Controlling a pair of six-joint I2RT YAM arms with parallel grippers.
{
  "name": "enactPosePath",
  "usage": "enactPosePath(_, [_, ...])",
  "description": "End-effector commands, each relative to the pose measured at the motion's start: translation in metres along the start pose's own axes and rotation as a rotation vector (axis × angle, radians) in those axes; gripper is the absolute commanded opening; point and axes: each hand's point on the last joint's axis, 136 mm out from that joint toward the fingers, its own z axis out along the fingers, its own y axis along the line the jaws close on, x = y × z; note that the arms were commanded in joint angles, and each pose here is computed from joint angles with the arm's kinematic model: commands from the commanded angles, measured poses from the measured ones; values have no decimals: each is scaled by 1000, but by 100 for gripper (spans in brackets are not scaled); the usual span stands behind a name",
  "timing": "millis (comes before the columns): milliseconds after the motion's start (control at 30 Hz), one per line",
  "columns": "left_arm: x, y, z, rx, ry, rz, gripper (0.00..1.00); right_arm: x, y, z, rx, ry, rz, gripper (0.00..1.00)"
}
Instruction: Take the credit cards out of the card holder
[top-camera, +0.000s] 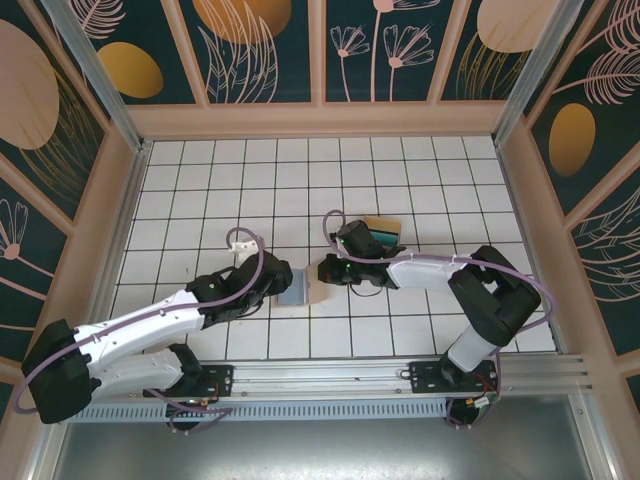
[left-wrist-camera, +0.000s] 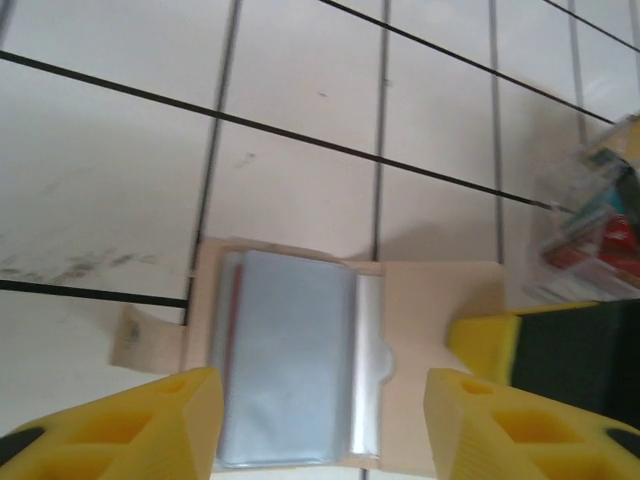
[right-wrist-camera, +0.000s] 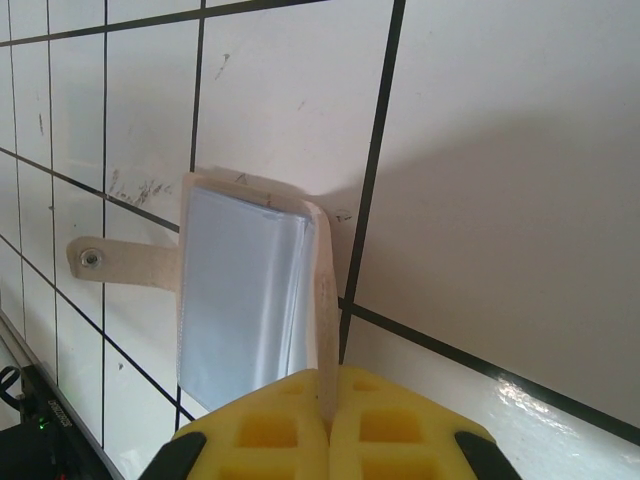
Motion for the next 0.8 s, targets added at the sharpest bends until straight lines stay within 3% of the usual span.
enactPosePath(0, [18, -15, 14, 94, 78, 8, 54, -9, 8, 0, -17, -40, -2, 0])
enactPosePath(233, [50, 19, 44, 27, 209, -57, 48, -8, 8, -1, -26, -44, 3, 0])
enactPosePath(767, [51, 30, 58, 12, 228, -61, 47, -6, 8, 0, -34, -38, 5, 0])
